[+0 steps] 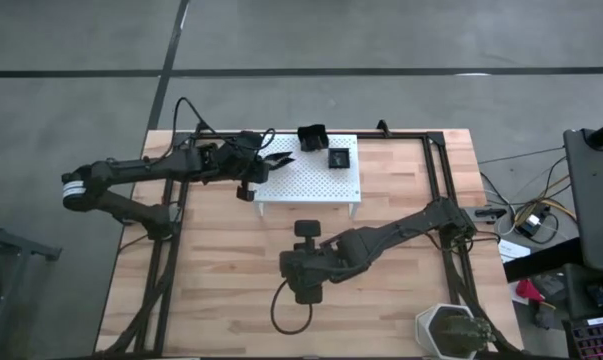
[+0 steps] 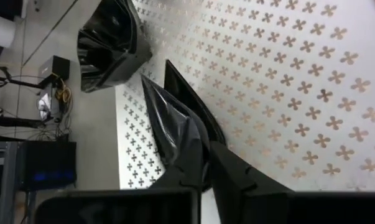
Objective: Pick & Place Mini shaped plates
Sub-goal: Stack the drop shaped plate on top of the drop shaped plate on the shelf, then return to home position
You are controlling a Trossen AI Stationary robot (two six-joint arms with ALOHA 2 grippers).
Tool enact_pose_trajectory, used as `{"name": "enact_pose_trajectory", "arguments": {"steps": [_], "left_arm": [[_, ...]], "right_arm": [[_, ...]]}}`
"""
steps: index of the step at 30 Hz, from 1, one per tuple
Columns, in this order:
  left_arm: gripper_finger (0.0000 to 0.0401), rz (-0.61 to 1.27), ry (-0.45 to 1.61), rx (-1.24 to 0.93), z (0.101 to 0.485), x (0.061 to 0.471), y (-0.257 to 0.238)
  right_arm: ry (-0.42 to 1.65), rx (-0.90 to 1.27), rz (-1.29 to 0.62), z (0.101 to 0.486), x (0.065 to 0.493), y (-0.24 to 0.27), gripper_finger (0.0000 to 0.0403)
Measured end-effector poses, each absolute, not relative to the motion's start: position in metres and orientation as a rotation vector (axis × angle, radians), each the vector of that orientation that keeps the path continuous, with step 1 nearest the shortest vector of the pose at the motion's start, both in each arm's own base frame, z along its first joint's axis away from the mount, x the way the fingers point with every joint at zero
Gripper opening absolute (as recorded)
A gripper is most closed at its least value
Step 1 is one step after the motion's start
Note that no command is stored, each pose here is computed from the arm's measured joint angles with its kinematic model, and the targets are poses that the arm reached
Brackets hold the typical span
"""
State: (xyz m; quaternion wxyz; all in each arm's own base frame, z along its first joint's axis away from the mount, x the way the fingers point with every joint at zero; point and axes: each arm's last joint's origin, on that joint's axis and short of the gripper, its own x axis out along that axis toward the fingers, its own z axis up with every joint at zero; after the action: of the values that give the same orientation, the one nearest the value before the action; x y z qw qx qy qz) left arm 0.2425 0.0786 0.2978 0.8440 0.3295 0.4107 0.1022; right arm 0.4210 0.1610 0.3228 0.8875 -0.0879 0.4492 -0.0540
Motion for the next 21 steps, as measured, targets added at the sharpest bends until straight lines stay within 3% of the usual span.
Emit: {"name": "enact_pose_trajectory", "arguments": {"steps": [9,15,21], "left_arm": [[0.0077,0.215,0.912,0.678,0.294,0.240,0.078],[0.0081,0.259,0.930,0.684,0.303,0.235,0.076],[0.0071,0.226,0.754,0.461,0.325,0.216,0.063]], "right_arm": [[0.937,-0.186,-0.109,0.322,0.420,0.162,0.0052],[0.942,-0.187,-0.109,0.322,0.419,0.163,0.0052],[0.909,-0.236,-0.113,0.331,0.412,0.167,0.0049]]}}
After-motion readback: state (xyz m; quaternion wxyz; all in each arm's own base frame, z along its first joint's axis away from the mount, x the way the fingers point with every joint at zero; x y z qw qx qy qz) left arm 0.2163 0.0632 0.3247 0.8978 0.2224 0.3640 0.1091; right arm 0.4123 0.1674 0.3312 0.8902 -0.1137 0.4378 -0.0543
